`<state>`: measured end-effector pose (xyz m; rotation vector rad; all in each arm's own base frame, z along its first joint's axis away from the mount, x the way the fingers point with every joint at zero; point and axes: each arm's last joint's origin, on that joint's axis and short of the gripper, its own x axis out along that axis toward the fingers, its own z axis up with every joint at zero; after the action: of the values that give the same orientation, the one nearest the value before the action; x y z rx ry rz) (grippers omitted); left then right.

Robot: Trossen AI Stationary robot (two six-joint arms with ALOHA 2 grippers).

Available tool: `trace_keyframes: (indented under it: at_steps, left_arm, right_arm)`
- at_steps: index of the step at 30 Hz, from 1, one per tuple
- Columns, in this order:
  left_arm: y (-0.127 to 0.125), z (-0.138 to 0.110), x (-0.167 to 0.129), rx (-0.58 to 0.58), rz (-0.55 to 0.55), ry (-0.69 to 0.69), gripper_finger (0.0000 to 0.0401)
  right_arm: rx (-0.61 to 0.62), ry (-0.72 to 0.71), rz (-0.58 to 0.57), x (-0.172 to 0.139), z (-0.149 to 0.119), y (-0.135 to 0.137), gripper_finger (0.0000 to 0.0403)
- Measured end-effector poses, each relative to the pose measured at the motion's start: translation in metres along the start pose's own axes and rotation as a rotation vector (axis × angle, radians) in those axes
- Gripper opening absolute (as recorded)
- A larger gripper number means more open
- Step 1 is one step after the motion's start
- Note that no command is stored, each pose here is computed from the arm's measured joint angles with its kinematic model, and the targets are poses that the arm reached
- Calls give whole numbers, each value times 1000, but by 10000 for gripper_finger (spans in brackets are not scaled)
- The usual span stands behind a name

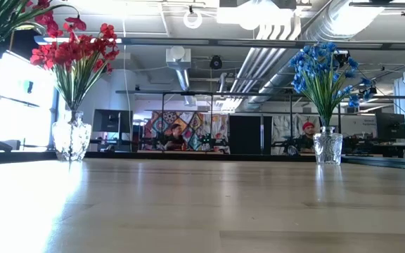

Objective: Sort flowers into vase by color
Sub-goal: Put the red flower into the violet transparent vase

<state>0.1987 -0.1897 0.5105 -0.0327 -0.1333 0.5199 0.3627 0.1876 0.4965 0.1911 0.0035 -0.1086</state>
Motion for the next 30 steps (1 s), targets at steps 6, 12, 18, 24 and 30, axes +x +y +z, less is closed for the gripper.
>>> trace_keyframes:
  at_steps: [6,12,18,24,30]
  left_arm:
    - [-6,-5,0,10,-72,-18,0]
    - [-9,-8,-3,9,-94,-6,0]
    - [-12,-13,-8,10,-118,16,0]
    - [-15,-23,-9,-6,-126,53,0]
    - [-15,-35,-7,-44,-142,102,11]
  right_arm:
    - [66,-175,8,10,22,-15,266]
    - [122,-198,164,18,30,-26,257]
    - [136,-177,143,24,29,-35,177]
    - [120,-166,161,26,29,-38,70]
    - [96,-88,158,29,22,-44,12]
